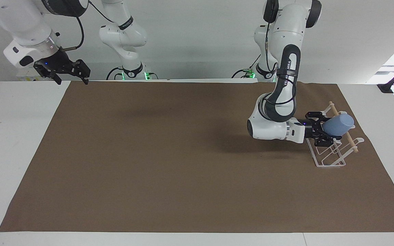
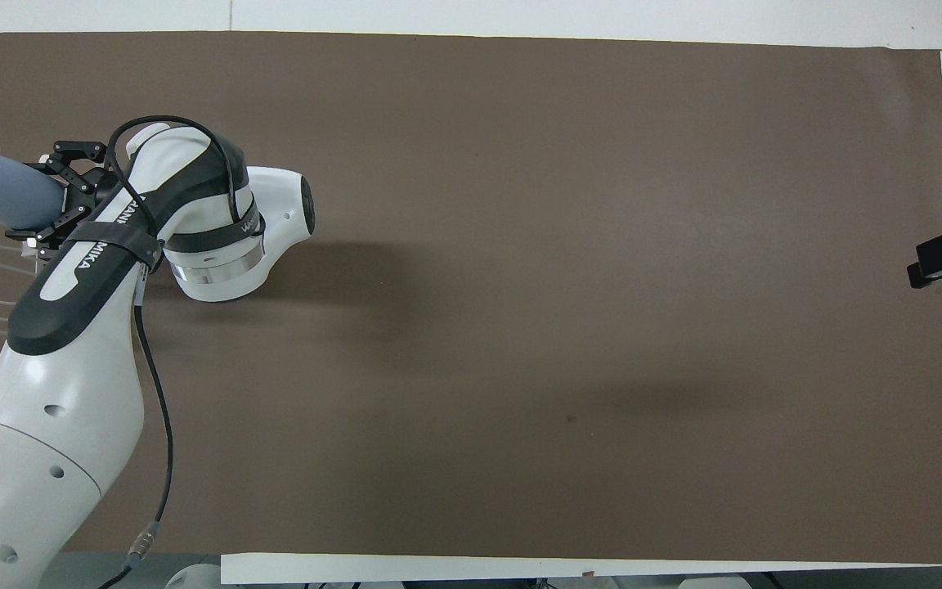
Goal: Hang cup on cup holder
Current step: 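Lower the cup with the left gripper onto a rack peg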
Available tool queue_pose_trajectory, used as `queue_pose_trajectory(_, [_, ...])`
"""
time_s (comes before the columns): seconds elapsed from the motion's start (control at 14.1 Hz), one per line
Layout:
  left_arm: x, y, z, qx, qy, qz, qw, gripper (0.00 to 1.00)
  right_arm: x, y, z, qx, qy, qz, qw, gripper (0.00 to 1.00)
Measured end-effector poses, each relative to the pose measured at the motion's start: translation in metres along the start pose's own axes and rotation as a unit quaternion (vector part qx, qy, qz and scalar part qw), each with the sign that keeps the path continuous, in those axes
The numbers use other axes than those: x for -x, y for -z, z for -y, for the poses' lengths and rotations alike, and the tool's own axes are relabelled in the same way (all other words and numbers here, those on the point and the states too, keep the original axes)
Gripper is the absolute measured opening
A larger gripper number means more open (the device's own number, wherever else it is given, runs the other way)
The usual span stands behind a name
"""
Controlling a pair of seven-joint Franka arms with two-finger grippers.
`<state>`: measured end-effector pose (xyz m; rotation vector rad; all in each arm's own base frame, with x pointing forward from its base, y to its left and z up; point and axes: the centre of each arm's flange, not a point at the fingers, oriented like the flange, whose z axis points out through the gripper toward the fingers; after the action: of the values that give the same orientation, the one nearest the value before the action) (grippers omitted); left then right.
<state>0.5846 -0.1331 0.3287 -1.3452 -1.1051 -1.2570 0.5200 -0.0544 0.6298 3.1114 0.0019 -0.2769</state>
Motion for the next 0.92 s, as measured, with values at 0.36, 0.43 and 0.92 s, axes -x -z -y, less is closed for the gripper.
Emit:
queue_pose_trajectory(0.36, [0.012,-0.009,-0.007,0.008,-0.007,-0.005,1.000,0.84,0.001,-0.001,-0.005,-0.001,-0.005,0.002,1.000,1.00])
queue_pose_trajectory(0.43, [0.016,-0.012,-0.009,0.010,-0.009,-0.008,1.000,0.84,0.001,-0.001,-0.005,-0.001,-0.005,0.002,1.000,1.00])
queue_pose_trajectory(0.92, [0.032,-0.021,-0.022,0.018,-0.014,0.004,1.000,0.84,0.000,-0.001,0.002,0.000,0.002,0.002,1.000,1.00])
